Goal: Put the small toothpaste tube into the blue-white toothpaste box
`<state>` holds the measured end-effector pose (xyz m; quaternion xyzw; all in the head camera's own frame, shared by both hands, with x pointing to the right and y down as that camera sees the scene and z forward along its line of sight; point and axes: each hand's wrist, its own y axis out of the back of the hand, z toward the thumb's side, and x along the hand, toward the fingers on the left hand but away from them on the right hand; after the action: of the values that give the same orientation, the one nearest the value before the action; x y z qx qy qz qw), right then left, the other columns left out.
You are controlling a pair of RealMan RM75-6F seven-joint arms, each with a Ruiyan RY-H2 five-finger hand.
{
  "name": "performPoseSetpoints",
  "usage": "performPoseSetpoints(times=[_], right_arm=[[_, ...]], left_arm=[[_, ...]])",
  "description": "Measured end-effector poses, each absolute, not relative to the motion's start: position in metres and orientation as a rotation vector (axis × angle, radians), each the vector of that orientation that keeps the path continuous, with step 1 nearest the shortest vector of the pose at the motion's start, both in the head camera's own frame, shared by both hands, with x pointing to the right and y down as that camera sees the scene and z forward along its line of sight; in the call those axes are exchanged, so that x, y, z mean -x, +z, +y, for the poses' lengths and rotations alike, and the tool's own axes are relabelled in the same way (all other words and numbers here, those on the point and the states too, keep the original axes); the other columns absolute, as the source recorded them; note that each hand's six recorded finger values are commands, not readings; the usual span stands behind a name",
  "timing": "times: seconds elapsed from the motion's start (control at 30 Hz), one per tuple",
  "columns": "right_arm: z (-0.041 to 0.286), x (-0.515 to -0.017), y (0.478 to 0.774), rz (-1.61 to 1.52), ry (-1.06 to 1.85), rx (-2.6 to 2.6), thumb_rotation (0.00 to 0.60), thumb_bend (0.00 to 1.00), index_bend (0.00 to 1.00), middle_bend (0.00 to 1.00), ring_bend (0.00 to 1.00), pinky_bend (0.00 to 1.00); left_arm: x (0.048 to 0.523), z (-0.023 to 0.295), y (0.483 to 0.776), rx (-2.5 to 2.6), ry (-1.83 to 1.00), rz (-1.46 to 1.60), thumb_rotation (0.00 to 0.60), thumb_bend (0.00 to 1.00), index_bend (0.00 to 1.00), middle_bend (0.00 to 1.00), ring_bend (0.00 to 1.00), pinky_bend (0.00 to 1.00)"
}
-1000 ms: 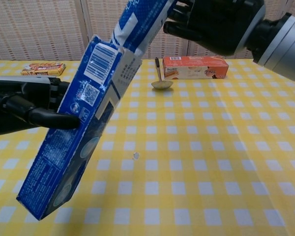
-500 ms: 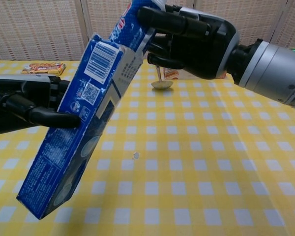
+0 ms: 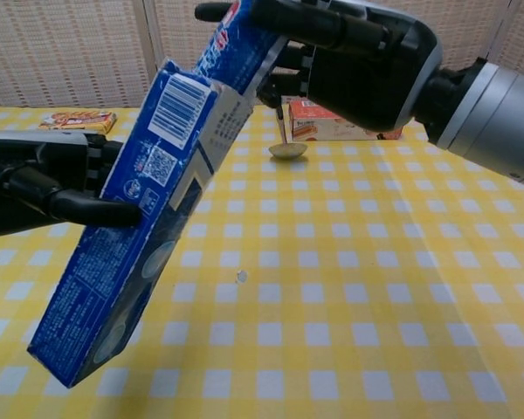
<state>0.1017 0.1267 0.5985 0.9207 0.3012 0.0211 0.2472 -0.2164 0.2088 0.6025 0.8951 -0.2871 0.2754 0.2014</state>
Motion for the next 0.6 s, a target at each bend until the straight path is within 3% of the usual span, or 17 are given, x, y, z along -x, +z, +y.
performPoseSetpoints(times=[0.1,0.6], right_arm=[[0.127,-0.105,0.595,0.803,0.069,-2.529,0.6,0.46,0.0,0.0,0.15,0.26],[0.12,-0.132,0.584,0.871,0.08,-2.6,0.6,0.44,0.0,0.0,0.15,0.23]], left_arm=[[0.215,0.209,0.602,-2.502,0.762,-0.798,0.6,0.27,0.51,0.57,0.44,0.42],[0.219,0.206,0.605,-2.544,0.786,-0.81,0.6,0.27,0.54,0.61,0.48,0.45]])
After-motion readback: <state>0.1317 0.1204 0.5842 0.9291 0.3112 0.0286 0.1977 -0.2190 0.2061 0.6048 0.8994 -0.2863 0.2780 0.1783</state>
